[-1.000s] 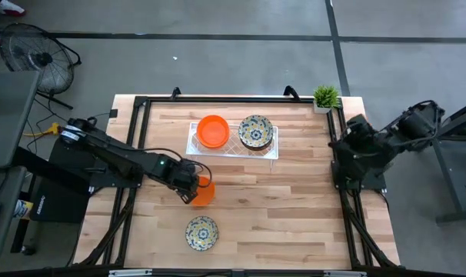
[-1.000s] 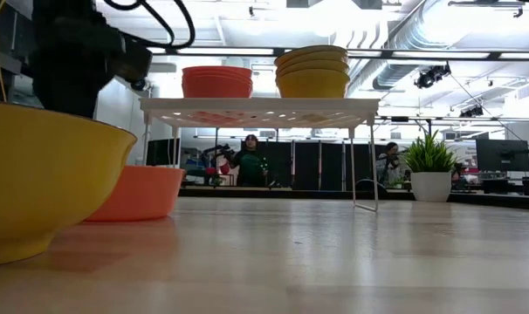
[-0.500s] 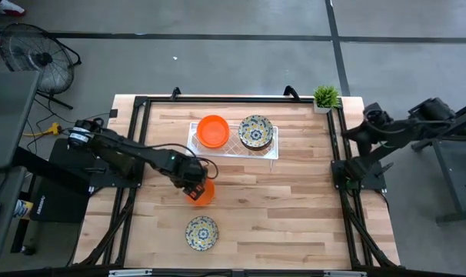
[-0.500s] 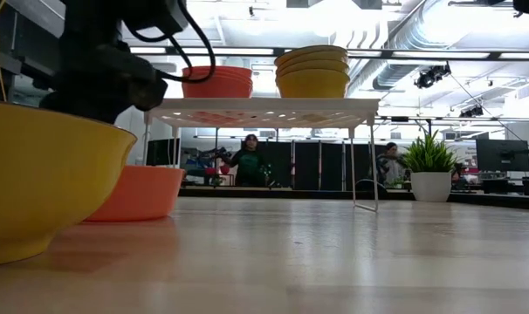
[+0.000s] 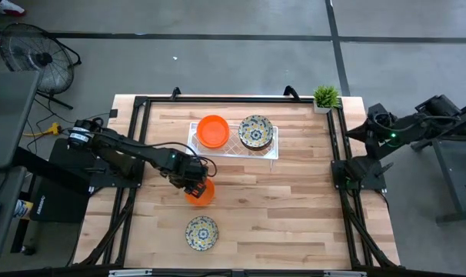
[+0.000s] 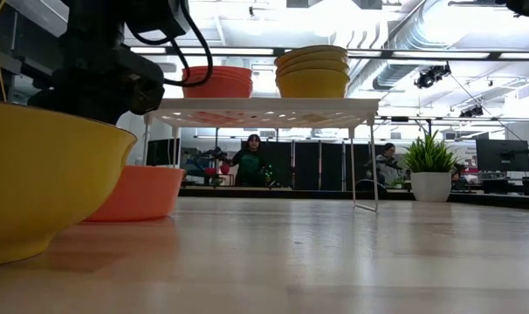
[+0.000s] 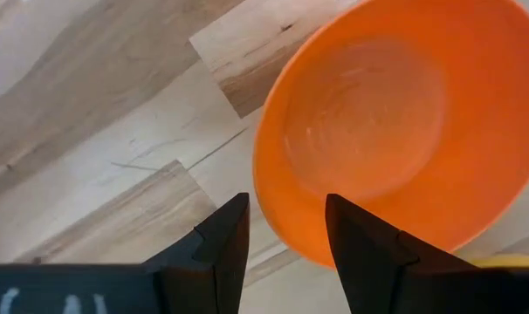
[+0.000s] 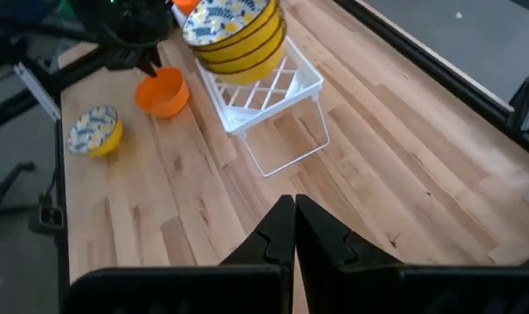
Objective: Pick & Place Mini bowls
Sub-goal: Stack the orange bowl on top of the other orange bowls on the shelf
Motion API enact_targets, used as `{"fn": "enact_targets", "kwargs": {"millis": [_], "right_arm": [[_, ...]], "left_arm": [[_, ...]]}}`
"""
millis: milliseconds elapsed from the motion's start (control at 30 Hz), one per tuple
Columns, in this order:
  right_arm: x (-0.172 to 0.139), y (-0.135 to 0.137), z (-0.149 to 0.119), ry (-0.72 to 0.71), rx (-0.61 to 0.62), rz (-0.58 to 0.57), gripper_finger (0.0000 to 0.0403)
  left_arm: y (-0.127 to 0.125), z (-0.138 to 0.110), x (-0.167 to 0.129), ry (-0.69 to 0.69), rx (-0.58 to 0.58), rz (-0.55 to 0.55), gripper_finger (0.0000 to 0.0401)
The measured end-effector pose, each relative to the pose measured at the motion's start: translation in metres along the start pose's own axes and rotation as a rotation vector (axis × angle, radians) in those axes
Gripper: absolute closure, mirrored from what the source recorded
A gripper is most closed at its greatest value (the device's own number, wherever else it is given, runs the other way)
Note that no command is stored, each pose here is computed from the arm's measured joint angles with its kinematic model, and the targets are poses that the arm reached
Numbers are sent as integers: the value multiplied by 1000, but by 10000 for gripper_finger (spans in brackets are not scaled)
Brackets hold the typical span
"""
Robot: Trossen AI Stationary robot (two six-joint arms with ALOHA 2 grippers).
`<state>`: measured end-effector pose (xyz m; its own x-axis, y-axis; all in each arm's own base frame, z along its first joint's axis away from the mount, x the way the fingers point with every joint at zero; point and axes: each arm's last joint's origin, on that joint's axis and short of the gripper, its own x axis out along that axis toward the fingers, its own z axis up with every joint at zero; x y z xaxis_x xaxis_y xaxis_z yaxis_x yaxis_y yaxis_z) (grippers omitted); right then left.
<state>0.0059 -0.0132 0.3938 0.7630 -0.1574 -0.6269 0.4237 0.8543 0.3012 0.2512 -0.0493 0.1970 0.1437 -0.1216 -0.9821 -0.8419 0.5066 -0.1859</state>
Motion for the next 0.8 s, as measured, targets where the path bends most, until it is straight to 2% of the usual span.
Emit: {"fn": "enact_targets", "kwargs": {"millis": [333,467,700,800], "right_arm": [[0,0,0,6,-75,6,403],[0,0,0,12,-80,12,403],[0,0,-1,18,-96,17,403],[0,1,-1,20,-103,19,403]], "left_arm": [[0,-1,0,27,-25,-10,265],[0,-1,0,41,-37,-7,301],[0,-2,0,62,-46,-10,391],[0,-2,0,62,-47,-9,393]]}}
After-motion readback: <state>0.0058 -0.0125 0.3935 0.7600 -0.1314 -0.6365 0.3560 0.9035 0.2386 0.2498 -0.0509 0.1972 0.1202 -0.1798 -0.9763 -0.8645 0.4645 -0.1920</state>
